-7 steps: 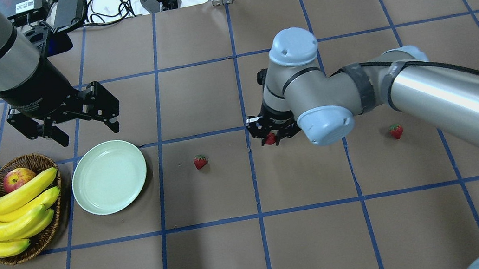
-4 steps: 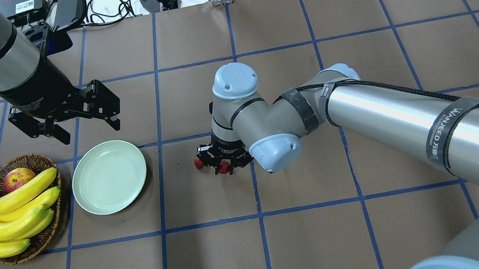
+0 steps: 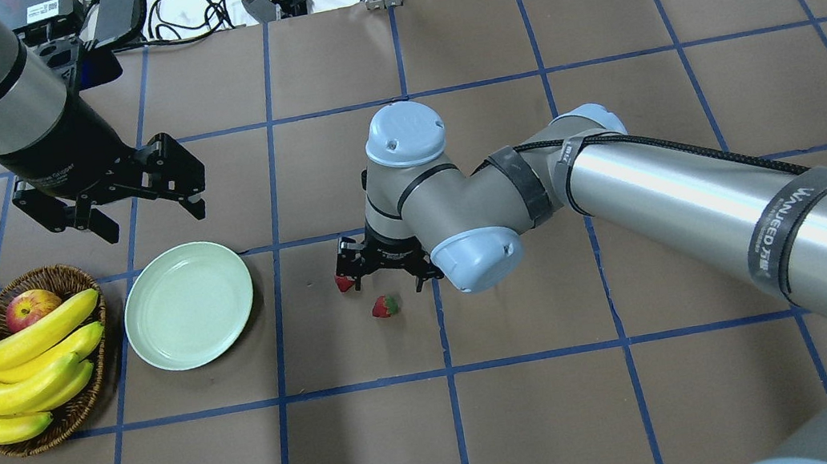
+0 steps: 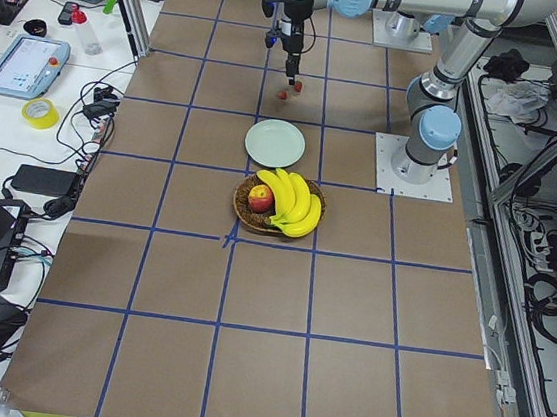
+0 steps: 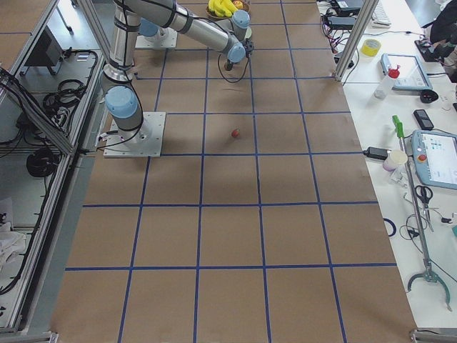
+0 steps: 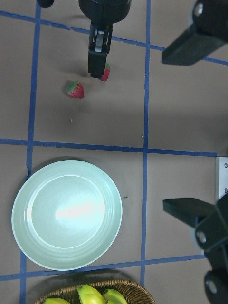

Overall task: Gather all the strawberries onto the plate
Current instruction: 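Carry the strawberry beside the first one and release it, then move the right gripper to the last far strawberry and grasp it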

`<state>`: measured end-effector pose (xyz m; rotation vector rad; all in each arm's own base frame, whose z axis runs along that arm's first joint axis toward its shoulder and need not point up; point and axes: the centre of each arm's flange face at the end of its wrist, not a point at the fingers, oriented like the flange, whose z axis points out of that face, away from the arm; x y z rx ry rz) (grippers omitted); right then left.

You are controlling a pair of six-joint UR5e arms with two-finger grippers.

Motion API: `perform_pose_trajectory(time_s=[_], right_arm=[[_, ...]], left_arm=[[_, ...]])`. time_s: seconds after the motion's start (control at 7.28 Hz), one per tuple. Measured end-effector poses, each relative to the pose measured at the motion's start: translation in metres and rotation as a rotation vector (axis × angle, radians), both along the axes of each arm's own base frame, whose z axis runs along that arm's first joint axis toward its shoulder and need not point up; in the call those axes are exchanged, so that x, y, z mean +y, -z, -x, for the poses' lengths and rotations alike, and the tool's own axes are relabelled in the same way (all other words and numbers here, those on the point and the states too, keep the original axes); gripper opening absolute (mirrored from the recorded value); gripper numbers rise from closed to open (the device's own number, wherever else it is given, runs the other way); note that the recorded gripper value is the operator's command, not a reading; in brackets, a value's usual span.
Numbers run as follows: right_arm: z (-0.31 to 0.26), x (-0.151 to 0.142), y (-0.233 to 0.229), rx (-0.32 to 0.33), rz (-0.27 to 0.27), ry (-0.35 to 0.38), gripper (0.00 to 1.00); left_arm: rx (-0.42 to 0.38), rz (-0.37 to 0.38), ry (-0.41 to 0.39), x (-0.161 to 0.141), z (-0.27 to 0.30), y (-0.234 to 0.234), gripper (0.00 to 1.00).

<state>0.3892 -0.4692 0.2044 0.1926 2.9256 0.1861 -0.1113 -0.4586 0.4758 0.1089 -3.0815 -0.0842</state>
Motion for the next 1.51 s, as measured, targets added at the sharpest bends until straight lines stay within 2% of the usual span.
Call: perform_pose_trajectory(time_s=[0.27,0.69,0.96,1.24,1.51], right_arm=[[0.071,-0.028,-0.036,0.129,0.081,-0.007,1.0],[0.196,-0.06,-0.058,0.247,0.092,-0.104,1.0],[0.279,-0.068,-0.054,0.265,0.071,-0.2,1.0],[0.348,-0.057,-0.029,0.237,0.031,-0.258,1.0],[0.375,-0.04,-0.005,0.228,0.021,-0.294,0.96]], left_arm=[[-0.002,0.001,0.001,0.0,0.0,0.0,1.0],[-0.002,-0.002,0.002,0.0,0.0,0.002,1.0],[-0.001,-0.006,0.001,0.0,0.001,0.004,1.0],[-0.001,-0.01,0.001,0.001,0.001,0.005,1.0],[-0.002,-0.01,0.002,0.002,0.001,0.006,1.0]])
